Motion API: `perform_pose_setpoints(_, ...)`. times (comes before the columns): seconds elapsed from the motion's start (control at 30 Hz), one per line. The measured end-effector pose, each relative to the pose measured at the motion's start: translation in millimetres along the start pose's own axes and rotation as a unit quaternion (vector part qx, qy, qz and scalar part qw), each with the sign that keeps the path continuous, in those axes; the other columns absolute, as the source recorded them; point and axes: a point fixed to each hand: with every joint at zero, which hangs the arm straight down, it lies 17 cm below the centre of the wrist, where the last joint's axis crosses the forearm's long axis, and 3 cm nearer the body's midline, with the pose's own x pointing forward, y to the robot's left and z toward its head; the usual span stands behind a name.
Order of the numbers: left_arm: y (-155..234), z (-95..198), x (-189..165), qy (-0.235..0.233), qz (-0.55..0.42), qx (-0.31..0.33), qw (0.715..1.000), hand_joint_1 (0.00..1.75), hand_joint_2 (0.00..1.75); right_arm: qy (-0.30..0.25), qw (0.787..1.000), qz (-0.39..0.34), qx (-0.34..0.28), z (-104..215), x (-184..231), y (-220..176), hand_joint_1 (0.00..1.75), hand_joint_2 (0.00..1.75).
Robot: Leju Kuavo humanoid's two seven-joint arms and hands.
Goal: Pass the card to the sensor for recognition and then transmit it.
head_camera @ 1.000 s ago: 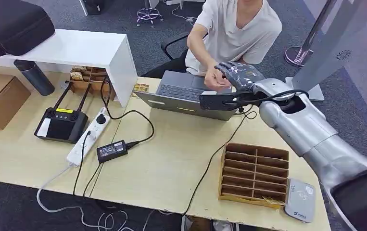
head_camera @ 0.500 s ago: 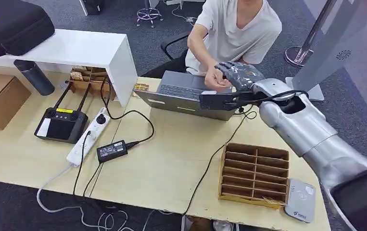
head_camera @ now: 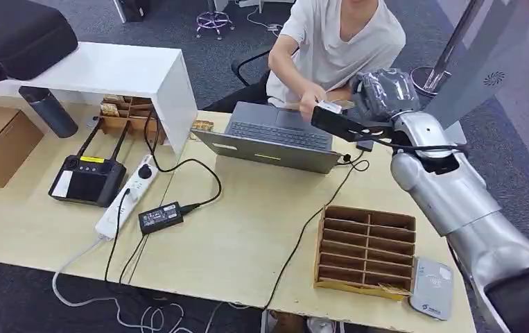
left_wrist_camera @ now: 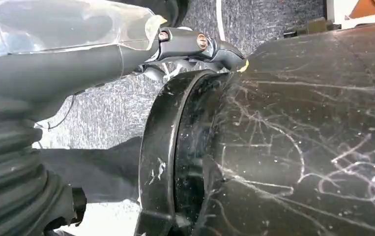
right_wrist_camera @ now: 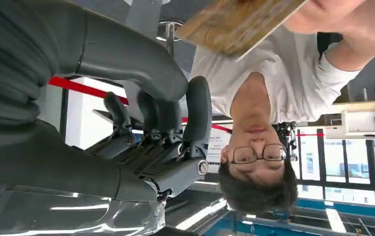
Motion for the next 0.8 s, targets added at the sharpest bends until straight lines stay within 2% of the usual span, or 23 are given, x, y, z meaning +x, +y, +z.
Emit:
perform_pose_setpoints(0.53,0.2,0.0,-1.1,0.004,0.008,-0.001,1.0,0.0,1.75,0.002,1.0,-0.004,0.0,0.8,-1.0,-2.6,1.75,1.75)
perform_pose_setpoints(0.57,0.1,0.0,-1.2,0.005,0.008,-0.001,1.0,0.0,1.75,0.002,1.0,-0.004,-0.001,0.8,-0.4,-3.0,0.0,1.75)
perform_pose_setpoints(0.8,-0.8,0.2,-1.6,0.006,0.012,-0.003,1.0,0.0,1.75,0.0,1.0,-0.003,0.003,1.5,1.4,-1.6,0.0,1.75)
